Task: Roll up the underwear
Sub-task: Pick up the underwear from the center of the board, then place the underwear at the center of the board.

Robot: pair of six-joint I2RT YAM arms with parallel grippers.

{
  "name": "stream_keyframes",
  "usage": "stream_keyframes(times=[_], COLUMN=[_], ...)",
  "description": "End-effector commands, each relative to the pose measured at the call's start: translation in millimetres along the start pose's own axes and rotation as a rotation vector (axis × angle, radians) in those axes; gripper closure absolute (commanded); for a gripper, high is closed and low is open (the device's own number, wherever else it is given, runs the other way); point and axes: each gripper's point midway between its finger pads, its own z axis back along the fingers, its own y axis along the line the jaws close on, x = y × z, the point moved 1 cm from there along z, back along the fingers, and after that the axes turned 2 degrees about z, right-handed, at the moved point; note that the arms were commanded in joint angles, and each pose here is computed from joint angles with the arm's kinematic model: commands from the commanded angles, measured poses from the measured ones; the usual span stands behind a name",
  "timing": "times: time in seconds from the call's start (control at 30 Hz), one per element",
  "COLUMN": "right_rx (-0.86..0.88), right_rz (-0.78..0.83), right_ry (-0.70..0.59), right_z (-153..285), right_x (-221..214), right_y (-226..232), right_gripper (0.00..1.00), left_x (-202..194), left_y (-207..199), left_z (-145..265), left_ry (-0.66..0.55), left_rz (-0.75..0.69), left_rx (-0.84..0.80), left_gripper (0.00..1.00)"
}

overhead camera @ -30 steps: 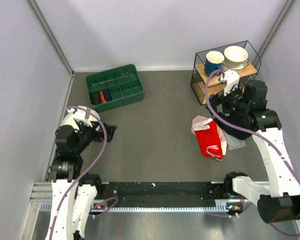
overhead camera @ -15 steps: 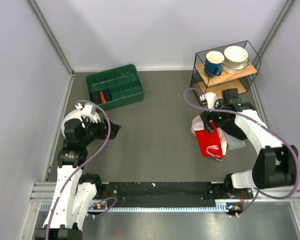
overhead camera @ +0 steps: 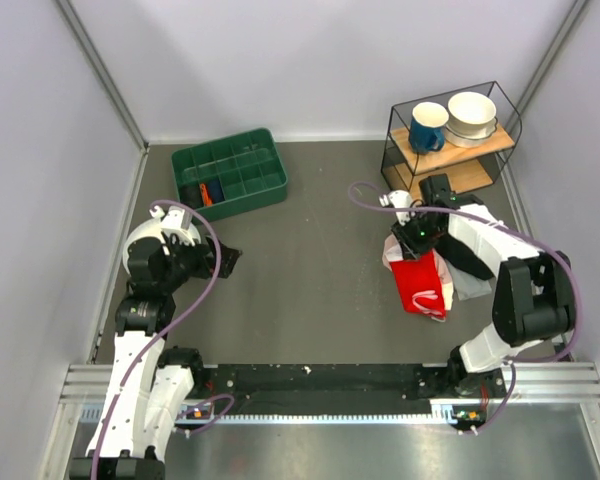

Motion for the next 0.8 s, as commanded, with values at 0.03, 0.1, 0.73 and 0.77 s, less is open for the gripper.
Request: stream_keyframes(times=[0.03,0.1,0.73,0.77], right_rx=[-0.019,-0.021,-0.183,-0.167], right_rz=[0.013,0.018,0.474,0.492], right_ry=[-0.018,-0.025,-0.705,-0.701], right_z=[2.9,12.1,300.0,295.9], right_x=[17.2,21.7,213.9,216.6], right_y=[-8.4,-7.3,64.8,70.3], right_gripper=[0.90,1.00,1.00,1.00], left_x=[11.8,11.4,13.5,14.2], left_y=[-5.2,-4.5,8.4,8.6], left_z=[-0.6,-0.9,2.0,2.5], left_ry=[-0.048,-0.047,-0.060,-0.062], left_rz=[-0.027,-0.026,-0.041,-0.040], left_rx=[-0.025,-0.021,0.060,0.062], left_gripper=[0.01,0.01,0.01,0.01])
